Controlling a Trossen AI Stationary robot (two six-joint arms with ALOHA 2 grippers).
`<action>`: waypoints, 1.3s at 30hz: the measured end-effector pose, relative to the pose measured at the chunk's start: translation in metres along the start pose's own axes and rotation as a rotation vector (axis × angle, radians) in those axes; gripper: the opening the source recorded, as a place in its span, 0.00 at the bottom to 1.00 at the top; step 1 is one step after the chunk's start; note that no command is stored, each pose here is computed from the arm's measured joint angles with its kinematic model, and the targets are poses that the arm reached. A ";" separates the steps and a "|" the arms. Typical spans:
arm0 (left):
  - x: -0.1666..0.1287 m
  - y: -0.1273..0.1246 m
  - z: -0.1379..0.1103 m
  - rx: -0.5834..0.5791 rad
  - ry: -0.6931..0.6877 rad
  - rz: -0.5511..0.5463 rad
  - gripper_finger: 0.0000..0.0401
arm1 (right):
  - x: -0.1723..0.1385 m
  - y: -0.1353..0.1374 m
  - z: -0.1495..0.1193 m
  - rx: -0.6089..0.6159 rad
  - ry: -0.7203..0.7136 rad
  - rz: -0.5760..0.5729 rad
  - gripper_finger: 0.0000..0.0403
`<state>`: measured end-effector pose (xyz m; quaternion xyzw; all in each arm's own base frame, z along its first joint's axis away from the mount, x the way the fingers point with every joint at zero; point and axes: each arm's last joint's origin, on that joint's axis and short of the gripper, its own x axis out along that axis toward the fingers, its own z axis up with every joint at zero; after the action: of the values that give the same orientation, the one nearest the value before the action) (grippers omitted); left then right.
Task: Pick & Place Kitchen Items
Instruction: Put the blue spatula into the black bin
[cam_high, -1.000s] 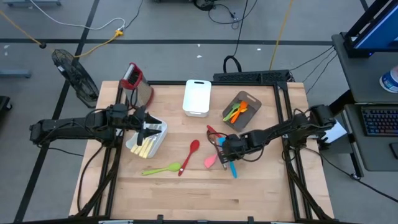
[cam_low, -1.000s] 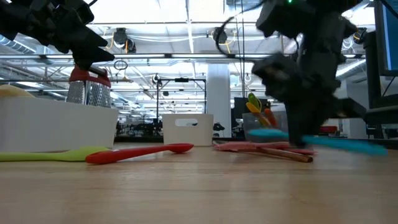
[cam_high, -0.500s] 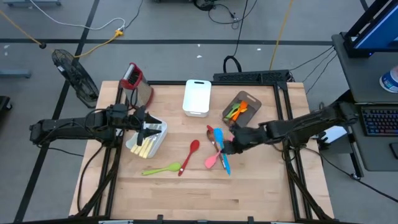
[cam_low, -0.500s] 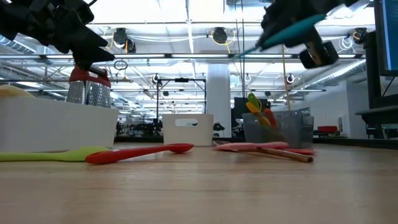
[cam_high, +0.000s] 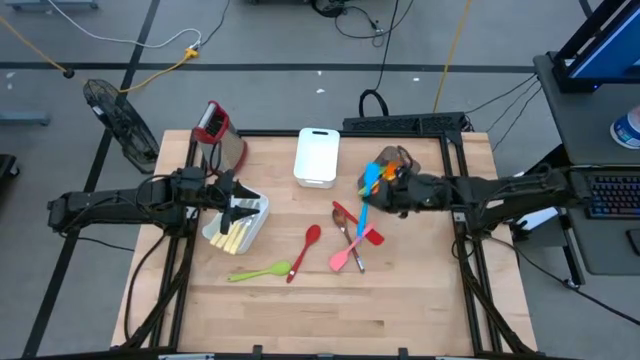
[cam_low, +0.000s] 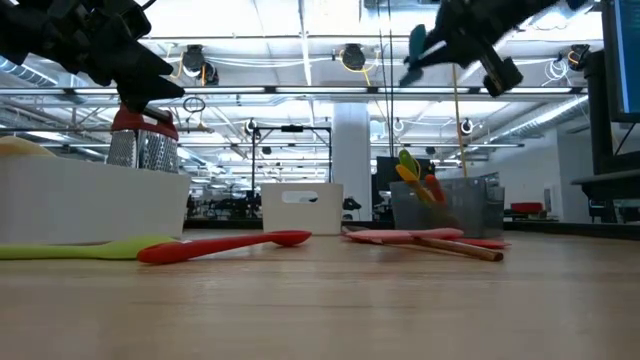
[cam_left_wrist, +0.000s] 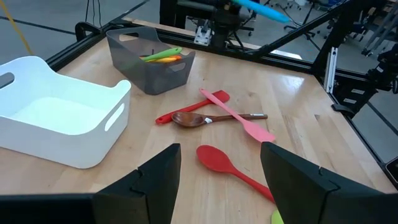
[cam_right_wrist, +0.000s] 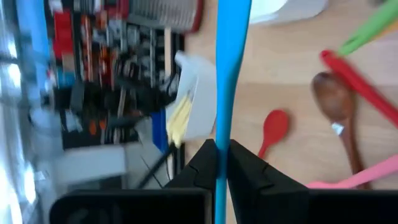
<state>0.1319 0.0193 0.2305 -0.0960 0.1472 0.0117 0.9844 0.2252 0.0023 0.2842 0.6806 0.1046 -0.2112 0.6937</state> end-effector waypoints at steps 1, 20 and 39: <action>0.000 0.000 0.000 0.000 0.000 0.000 0.57 | -0.002 -0.005 0.005 0.035 -0.012 -0.001 0.03; 0.000 0.000 0.000 0.003 0.000 0.000 0.57 | -0.010 -0.132 0.055 0.609 -0.122 0.177 0.03; 0.000 0.000 0.000 0.001 0.000 0.000 0.57 | -0.013 -0.144 0.076 0.669 -0.143 0.199 0.07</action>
<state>0.1319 0.0193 0.2305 -0.0957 0.1470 0.0115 0.9844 0.1398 -0.0690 0.1645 0.8605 -0.0860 -0.2121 0.4550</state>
